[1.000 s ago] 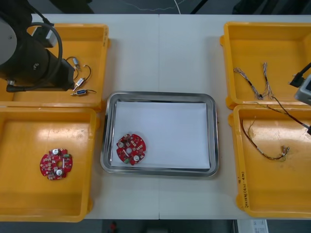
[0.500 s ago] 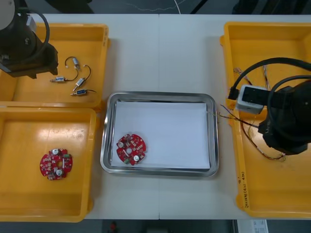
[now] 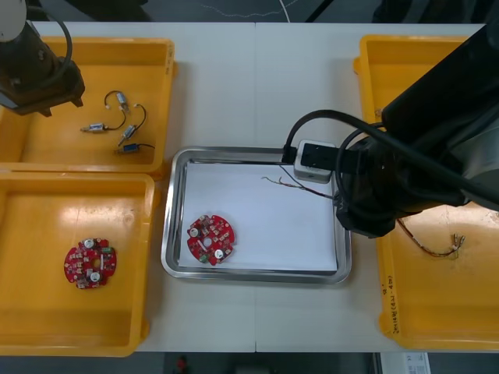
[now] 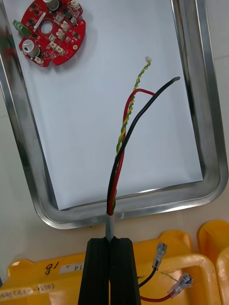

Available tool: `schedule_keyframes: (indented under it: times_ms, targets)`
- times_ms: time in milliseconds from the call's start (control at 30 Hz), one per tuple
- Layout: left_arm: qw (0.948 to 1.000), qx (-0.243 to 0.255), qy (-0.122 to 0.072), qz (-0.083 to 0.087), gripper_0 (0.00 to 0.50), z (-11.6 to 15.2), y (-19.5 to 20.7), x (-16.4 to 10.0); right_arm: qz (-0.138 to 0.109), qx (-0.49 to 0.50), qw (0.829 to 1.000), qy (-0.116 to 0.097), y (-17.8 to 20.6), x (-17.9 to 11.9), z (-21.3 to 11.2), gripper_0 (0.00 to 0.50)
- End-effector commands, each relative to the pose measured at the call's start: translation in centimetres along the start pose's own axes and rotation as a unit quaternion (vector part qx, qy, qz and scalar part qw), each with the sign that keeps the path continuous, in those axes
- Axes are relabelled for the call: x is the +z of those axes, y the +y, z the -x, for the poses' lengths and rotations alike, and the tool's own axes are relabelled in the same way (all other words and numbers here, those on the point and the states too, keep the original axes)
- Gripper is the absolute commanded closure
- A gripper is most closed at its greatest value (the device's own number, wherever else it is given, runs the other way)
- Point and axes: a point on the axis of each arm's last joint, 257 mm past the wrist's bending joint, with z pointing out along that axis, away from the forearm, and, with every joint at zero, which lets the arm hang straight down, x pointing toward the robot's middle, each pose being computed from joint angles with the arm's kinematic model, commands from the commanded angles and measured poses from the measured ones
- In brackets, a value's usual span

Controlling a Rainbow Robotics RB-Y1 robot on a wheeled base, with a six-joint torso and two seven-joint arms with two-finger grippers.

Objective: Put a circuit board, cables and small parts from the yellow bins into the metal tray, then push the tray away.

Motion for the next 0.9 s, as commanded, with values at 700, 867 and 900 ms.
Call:
schedule_keyframes:
  times_ms: [700, 867, 900]
  targets:
    - [0.9574, -0.278, 0.012, -0.077, 0.000, 1.5, -4.7, 4.3, 0.007, -0.082, 0.996, 0.016, 3.5, 9.2, 2.8, 0.500]
    - [0.9528, -0.293, 0.013, -0.076, 0.000, 1.6, -4.2, 5.5, 0.012, -0.085, 0.996, 0.027, 3.9, 10.7, 2.0, 0.500]
    - [0.9528, -0.293, 0.013, -0.076, 0.000, 1.6, -4.2, 5.5, 0.012, -0.085, 0.996, 0.027, 3.9, 10.7, 2.0, 0.500]
